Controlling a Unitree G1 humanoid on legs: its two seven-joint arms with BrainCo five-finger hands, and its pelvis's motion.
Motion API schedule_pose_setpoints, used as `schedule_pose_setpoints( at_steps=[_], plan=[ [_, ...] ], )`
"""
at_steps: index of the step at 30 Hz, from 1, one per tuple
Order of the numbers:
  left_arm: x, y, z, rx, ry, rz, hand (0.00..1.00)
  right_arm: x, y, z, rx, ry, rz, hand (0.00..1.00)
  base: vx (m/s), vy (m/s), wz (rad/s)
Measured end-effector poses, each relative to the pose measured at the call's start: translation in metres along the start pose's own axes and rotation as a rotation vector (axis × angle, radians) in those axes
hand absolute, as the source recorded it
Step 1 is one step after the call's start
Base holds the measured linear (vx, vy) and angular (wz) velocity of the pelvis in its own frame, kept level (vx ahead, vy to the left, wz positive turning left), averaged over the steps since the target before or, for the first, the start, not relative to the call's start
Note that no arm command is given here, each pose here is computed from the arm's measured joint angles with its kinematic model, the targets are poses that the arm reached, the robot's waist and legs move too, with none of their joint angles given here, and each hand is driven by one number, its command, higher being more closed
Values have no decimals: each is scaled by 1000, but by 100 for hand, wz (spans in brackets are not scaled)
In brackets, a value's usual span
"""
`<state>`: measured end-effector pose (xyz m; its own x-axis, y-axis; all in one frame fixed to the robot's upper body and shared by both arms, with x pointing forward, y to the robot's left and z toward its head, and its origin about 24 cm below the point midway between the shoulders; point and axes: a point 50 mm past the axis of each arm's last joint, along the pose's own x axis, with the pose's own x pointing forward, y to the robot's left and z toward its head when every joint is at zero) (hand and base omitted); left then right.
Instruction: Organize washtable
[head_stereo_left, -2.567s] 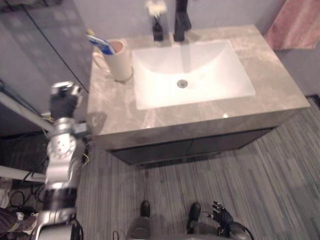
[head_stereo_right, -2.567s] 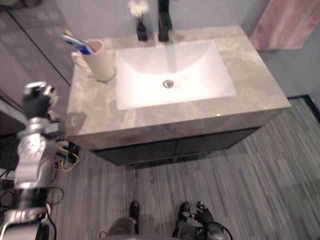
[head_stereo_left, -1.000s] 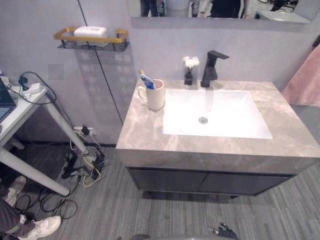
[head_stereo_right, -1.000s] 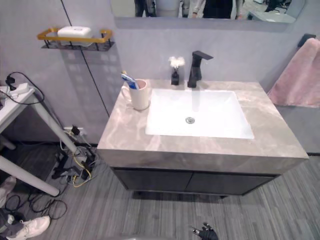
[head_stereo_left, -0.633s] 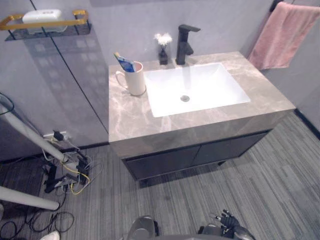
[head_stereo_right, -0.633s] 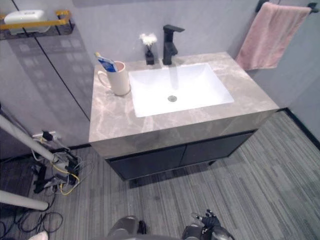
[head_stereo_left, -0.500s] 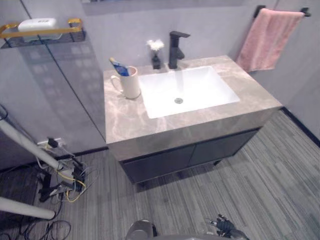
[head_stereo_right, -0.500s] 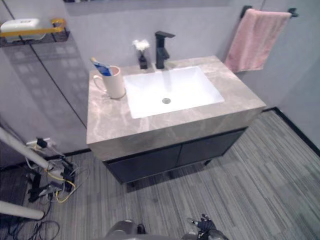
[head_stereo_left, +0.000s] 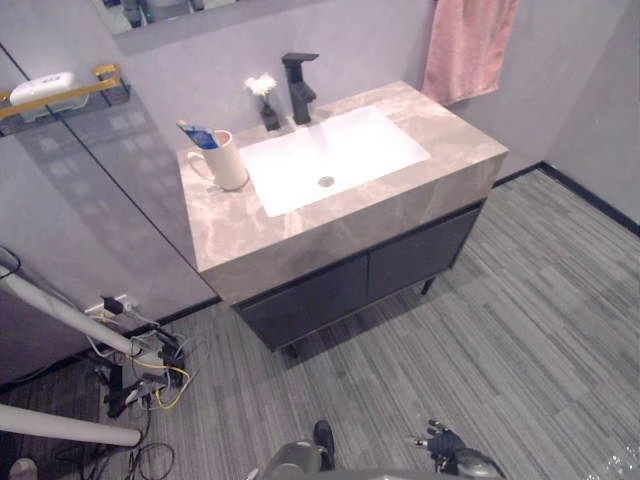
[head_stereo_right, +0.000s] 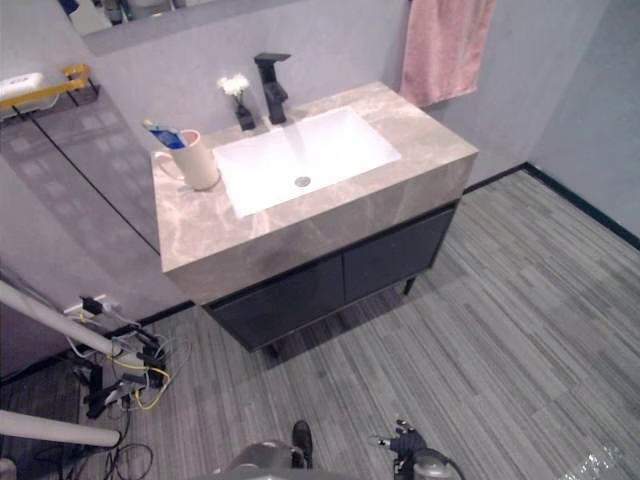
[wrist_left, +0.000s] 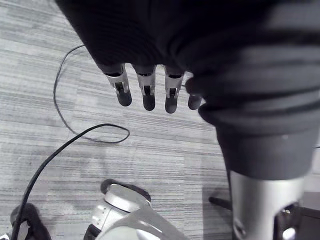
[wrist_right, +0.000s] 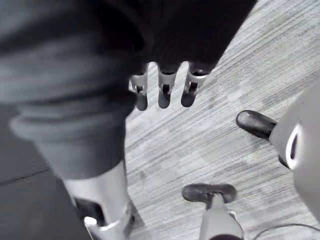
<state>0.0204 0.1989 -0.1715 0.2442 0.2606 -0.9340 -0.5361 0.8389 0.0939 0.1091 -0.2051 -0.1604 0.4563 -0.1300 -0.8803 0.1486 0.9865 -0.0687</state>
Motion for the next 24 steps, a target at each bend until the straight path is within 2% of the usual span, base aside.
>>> schedule_pose_setpoints(
  at_steps=[3, 5, 7, 9, 16, 21, 24],
  plan=[
    [-2, 3, -8, -7, 14, 10, 0, -1, -10, -3, 40, 4, -34, 0, -39, 135, -128],
    [-2, -1, -6, -24, 9, 3, 0, -6, -16, -18, 83, 39, -60, 0, -92, 209, -109],
    [1, -3, 3, -17, -15, -3, 0, -5, -20, -14, 118, 24, -75, 0, -134, 267, -71],
    [4, -4, 17, 15, -50, -8, 0, -4, -15, -11, 153, 9, -71, 0, -189, 274, -66],
    [3, -4, 9, 27, -29, -6, 0, -2, -6, 6, 139, -56, -42, 0, -150, 188, -113],
    [2, 15, 6, 26, -19, 44, 0, -4, 10, -9, 162, -14, -9, 0, -8, -58, -147],
    [2, 7, 2, -11, -2, 35, 0, -5, 0, -17, 157, 11, -35, 0, -10, -154, -140]
  ],
)
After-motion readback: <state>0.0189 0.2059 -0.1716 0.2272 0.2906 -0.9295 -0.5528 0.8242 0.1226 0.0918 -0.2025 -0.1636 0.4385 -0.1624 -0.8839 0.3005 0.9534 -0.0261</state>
